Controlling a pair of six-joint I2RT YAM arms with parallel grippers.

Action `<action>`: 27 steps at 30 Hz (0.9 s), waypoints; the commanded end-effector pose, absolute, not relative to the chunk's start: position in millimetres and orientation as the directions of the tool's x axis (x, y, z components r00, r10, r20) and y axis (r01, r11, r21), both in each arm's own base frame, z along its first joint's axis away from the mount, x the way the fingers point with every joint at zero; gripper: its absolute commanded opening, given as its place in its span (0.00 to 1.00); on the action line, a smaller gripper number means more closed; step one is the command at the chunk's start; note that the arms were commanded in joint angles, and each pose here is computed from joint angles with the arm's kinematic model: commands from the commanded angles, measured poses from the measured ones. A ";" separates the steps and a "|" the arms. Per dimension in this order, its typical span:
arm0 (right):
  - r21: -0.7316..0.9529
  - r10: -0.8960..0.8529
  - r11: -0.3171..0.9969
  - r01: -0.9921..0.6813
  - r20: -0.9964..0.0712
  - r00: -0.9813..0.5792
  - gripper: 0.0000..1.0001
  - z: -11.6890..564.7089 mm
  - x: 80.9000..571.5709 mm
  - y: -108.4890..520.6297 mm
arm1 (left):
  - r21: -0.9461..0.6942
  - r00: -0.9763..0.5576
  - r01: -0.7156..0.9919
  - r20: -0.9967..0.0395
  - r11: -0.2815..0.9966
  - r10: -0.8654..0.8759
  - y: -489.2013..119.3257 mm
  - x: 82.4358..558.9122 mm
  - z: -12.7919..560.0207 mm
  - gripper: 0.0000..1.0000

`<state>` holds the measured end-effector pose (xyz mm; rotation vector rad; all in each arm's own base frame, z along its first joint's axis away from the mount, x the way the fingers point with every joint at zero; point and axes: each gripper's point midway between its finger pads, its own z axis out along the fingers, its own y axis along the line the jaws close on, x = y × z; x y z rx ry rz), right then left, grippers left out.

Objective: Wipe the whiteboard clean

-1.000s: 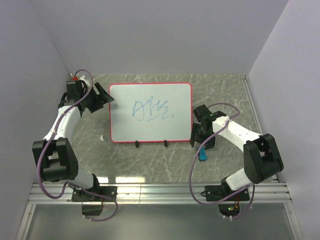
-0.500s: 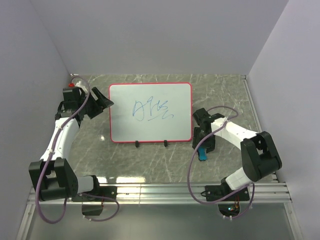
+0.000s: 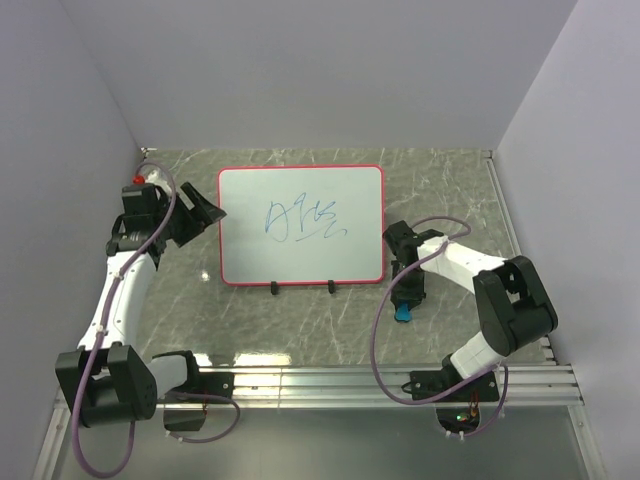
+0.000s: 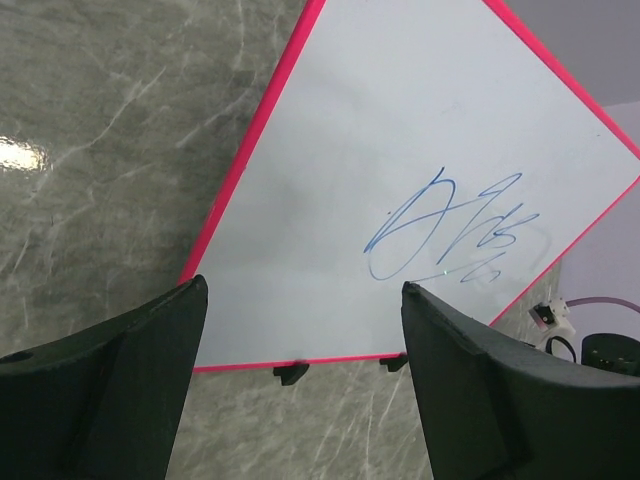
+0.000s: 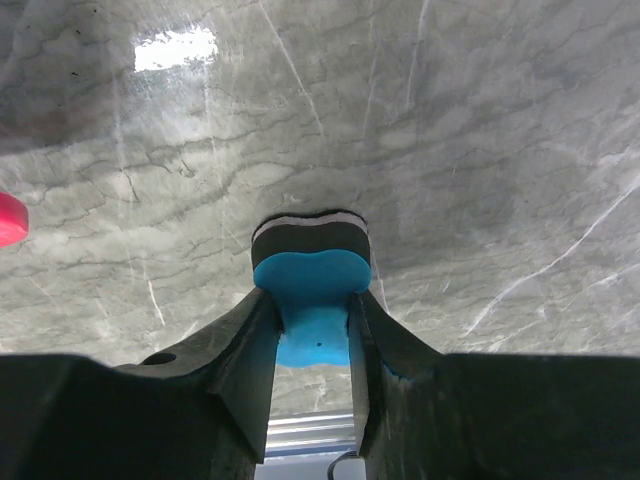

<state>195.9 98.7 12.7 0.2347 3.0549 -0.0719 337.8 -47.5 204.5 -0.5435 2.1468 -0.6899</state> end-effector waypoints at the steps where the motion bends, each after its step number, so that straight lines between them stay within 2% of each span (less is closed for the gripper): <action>1: -0.035 0.137 0.989 0.141 -0.104 -0.985 0.16 16.8 201.4 102.4 | -0.643 -0.598 -0.120 -0.561 0.756 -0.572 -53.1 333.3 204.3 0.84; 3: -0.026 0.135 0.990 0.138 -0.101 -0.986 0.08 20.0 202.3 104.5 | -0.644 -0.619 -0.062 -0.575 0.763 -0.535 -59.5 331.5 200.3 0.82; 4: -0.019 0.133 0.991 0.136 -0.101 -0.986 0.00 24.6 203.9 106.8 | -0.641 -0.619 -0.041 -0.586 0.767 -0.523 -60.7 331.8 196.5 0.78; 6: 0.018 0.138 0.990 0.137 -0.115 -0.984 0.00 35.1 210.7 114.1 | -0.625 -0.614 -0.033 -0.603 0.780 -0.510 -58.3 333.1 192.3 0.77; 14: 0.064 0.147 0.989 0.136 -0.232 -0.962 0.00 100.8 236.3 122.3 | -0.585 -0.567 0.199 -0.723 0.786 -0.395 -66.5 345.0 204.1 0.78; 17: 0.061 0.150 0.988 0.139 -0.274 -0.950 0.00 130.7 242.1 120.1 | -0.612 -0.576 0.210 -0.708 0.763 -0.409 -60.2 356.9 197.0 0.75; 21: 0.062 0.145 0.989 0.132 -0.333 -0.932 0.00 166.6 253.6 119.1 | -0.589 -0.537 0.219 -0.739 0.778 -0.408 -43.0 383.9 194.0 0.75; 27: 0.086 0.197 0.980 0.178 -0.363 -0.911 0.00 192.3 266.5 124.5 | -0.690 -0.573 0.264 -0.674 0.674 -0.466 -49.6 423.7 177.2 0.73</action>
